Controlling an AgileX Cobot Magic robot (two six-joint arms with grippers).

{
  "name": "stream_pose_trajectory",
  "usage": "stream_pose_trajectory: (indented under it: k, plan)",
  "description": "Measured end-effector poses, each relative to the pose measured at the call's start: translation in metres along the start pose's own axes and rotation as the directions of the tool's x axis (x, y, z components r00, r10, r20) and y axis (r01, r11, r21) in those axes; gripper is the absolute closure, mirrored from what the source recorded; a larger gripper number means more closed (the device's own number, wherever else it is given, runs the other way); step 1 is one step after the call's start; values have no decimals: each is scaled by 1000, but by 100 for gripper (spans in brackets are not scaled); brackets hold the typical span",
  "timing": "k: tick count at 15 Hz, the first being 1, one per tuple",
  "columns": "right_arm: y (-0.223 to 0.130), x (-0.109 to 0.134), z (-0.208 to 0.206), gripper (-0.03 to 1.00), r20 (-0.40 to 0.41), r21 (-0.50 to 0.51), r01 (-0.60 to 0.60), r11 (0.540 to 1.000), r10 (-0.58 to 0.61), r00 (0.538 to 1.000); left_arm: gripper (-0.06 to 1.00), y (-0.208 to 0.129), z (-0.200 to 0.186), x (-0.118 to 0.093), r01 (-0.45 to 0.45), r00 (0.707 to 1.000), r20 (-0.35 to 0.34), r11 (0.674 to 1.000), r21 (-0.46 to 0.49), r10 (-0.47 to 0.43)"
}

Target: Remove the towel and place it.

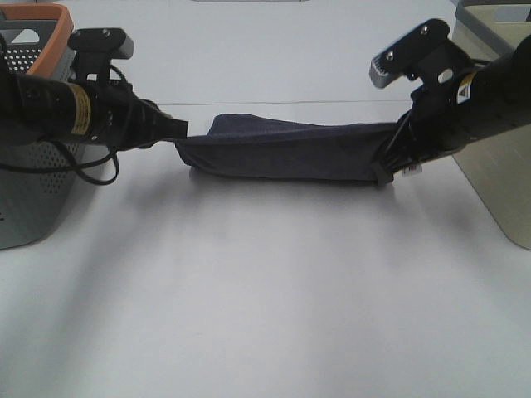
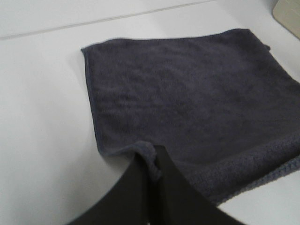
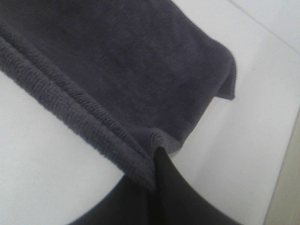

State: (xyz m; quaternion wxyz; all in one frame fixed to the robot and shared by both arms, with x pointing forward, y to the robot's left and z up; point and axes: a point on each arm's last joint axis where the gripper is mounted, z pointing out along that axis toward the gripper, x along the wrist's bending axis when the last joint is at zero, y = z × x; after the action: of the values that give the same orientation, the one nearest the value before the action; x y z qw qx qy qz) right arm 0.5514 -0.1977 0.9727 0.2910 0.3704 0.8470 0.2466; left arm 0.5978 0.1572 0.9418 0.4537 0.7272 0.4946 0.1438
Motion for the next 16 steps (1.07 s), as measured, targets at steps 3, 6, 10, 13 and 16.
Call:
stream_pose_trajectory:
  k: [3, 6, 10, 13, 16]
  plan:
    - [-27, 43, 0, 94, -107, 71, 93, 993, -85, 991, 94, -32, -22, -1, 65, 997, -37, 996, 60, -62]
    - [-43, 75, -3, 94, -202, 77, 299, 951, -279, 939, 94, -60, -31, 0, 123, 991, -71, 983, 133, -114]
    - [-47, 80, -3, 94, -233, 43, 519, 854, -497, 836, 94, -74, -35, 0, 194, 980, -84, 967, 166, -182]
    - [-59, 84, 3, 93, -302, 105, 572, 814, -522, 798, 92, -74, -35, -1, 180, 983, -68, 969, 168, -171]
    - [-61, 84, 3, 58, -315, 120, 576, 808, -520, 794, 52, -75, -35, -1, 166, 985, -71, 970, 177, -155]
